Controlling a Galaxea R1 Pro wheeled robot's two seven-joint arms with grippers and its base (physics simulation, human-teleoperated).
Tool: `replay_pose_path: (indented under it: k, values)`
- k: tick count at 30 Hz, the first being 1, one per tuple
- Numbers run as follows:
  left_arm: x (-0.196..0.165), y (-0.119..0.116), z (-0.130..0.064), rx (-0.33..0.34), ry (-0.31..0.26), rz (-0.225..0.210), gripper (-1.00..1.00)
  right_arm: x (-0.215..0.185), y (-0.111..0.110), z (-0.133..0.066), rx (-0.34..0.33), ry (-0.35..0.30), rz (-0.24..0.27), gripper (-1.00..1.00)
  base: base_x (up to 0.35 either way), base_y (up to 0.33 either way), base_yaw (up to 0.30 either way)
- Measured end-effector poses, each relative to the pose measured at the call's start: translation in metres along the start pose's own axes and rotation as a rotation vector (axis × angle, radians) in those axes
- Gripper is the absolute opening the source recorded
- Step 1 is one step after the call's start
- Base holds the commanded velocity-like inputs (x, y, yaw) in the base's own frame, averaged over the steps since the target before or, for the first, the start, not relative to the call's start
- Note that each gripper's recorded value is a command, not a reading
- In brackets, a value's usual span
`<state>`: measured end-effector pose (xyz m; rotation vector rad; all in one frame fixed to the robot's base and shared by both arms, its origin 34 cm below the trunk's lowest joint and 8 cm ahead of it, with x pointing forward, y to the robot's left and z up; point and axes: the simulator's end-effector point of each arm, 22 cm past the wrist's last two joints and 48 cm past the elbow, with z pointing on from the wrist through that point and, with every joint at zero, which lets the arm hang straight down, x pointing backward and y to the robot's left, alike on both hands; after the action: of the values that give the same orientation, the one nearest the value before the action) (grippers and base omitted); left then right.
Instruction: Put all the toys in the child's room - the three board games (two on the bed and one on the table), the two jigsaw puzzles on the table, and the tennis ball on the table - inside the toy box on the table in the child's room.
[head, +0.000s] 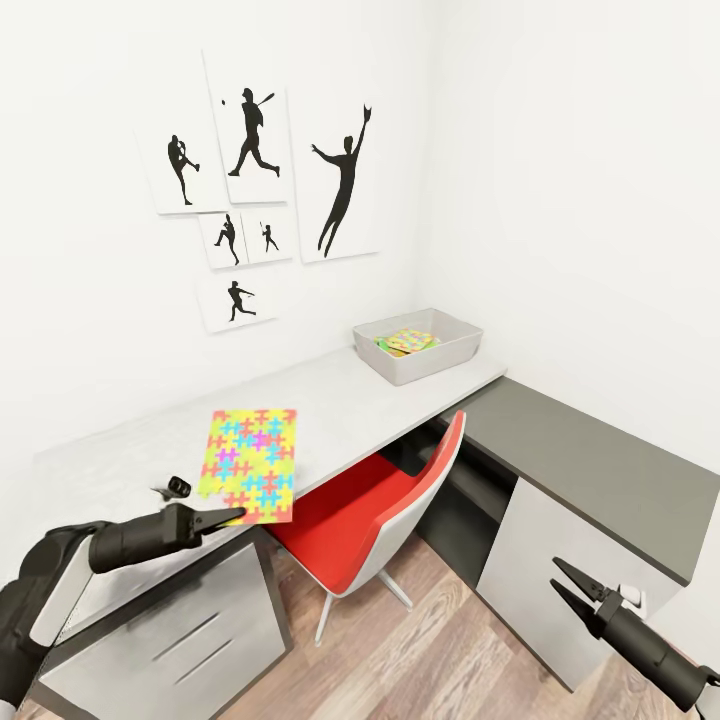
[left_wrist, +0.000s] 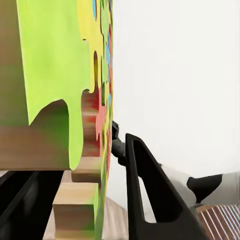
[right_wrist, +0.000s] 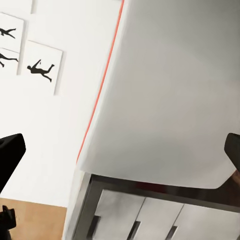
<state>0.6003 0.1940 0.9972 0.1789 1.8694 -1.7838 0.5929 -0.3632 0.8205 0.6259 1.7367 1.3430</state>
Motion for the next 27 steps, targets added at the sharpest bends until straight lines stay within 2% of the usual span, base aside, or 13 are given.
replay_pose_path:
  k: [8, 13, 17, 21, 23, 27]
  values:
    - [-0.007, -0.022, -0.025, 0.034, 0.021, 0.017, -1.0, -0.001, 0.005, 0.0, 0.006, 0.003, 0.001, 1.0, 0.0, 0.0, 0.0]
    - [-0.01, -0.026, -0.027, 0.032, 0.024, 0.01, -1.0, -0.003, 0.011, -0.001, 0.01, 0.001, 0.001, 1.0, 0.0, 0.0, 0.0]
    - [-0.013, -0.031, -0.027, 0.031, 0.024, 0.007, -1.0, -0.005, 0.007, -0.003, 0.055, 0.0, 0.002, 1.0, 0.0, 0.0, 0.0]
    - [-0.015, -0.035, -0.027, 0.031, 0.023, 0.006, -1.0, -0.007, 0.009, -0.002, 0.073, 0.001, -0.002, 1.0, 0.0, 0.0, 0.0]
    - [-0.016, -0.038, -0.027, 0.031, 0.023, 0.006, -1.0, -0.01, 0.022, 0.004, 0.05, 0.007, -0.022, 1.0, 0.0, 0.0, 0.0]
    - [-0.018, -0.043, -0.027, 0.031, 0.023, 0.006, -1.0, -0.015, 0.063, 0.022, -0.018, 0.034, -0.093, 1.0, 0.0, 0.0, 0.0]
